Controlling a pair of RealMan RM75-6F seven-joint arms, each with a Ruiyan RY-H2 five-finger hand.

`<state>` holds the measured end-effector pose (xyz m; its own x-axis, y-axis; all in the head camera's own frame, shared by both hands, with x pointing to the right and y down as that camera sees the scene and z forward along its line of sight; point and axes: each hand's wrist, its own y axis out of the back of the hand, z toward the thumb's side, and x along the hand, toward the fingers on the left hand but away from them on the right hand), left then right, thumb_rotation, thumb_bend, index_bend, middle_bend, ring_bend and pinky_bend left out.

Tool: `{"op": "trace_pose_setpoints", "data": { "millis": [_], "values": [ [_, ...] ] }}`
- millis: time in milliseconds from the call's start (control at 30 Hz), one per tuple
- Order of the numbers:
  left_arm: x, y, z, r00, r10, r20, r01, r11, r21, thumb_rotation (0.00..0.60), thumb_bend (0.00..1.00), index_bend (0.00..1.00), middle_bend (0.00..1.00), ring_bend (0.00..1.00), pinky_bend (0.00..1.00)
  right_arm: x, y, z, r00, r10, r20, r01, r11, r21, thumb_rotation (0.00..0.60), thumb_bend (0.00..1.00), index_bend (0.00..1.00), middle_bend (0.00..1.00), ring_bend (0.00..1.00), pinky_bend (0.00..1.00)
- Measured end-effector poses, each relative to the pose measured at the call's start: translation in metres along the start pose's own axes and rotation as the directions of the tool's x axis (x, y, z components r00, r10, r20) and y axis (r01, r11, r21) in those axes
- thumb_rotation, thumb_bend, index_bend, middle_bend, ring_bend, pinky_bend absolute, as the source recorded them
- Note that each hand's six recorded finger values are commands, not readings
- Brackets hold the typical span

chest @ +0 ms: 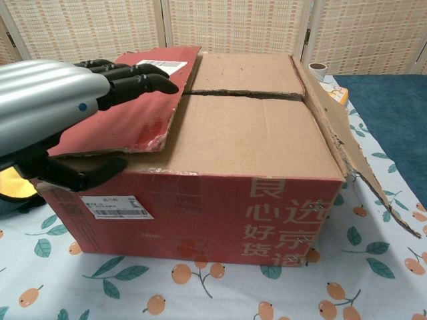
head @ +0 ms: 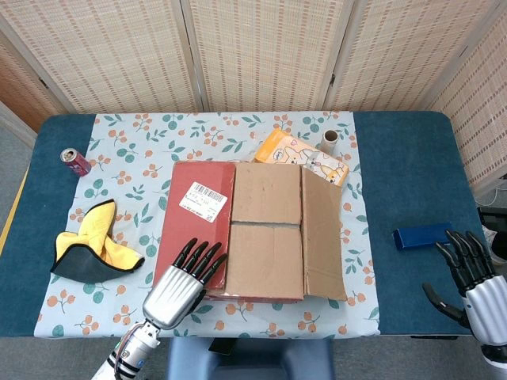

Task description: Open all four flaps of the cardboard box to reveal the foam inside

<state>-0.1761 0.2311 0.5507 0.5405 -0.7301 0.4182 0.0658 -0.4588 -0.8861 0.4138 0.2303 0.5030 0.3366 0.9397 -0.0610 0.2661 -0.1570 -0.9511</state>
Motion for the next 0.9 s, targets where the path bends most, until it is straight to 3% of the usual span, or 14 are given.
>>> {"op": "trace_pose_setpoints", "data": {
  "millis": [633,900],
  "values": [
    [0.023,0.009,0.023,0.99,0.107,0.089,-0.109,0.994,0.02,0.6,0.52,0.0,0.03,0.02,0.04,0.004,0.009,-0.001,1.0,-0.007,-0.004,0.007,1.0,-0.014,0.6,0.38,0.0,0.0,0.0,0.0],
    [0.023,0.011,0.02,0.991,0.12,0.058,-0.124,0.99,0.07,0.6,0.52,0.0,0.03,0.02,0.04,0.007,0.012,0.002,1.0,-0.013,-0.014,0.013,1.0,-0.016,0.6,0.38,0.0,0.0,0.0,0.0]
  ]
}}
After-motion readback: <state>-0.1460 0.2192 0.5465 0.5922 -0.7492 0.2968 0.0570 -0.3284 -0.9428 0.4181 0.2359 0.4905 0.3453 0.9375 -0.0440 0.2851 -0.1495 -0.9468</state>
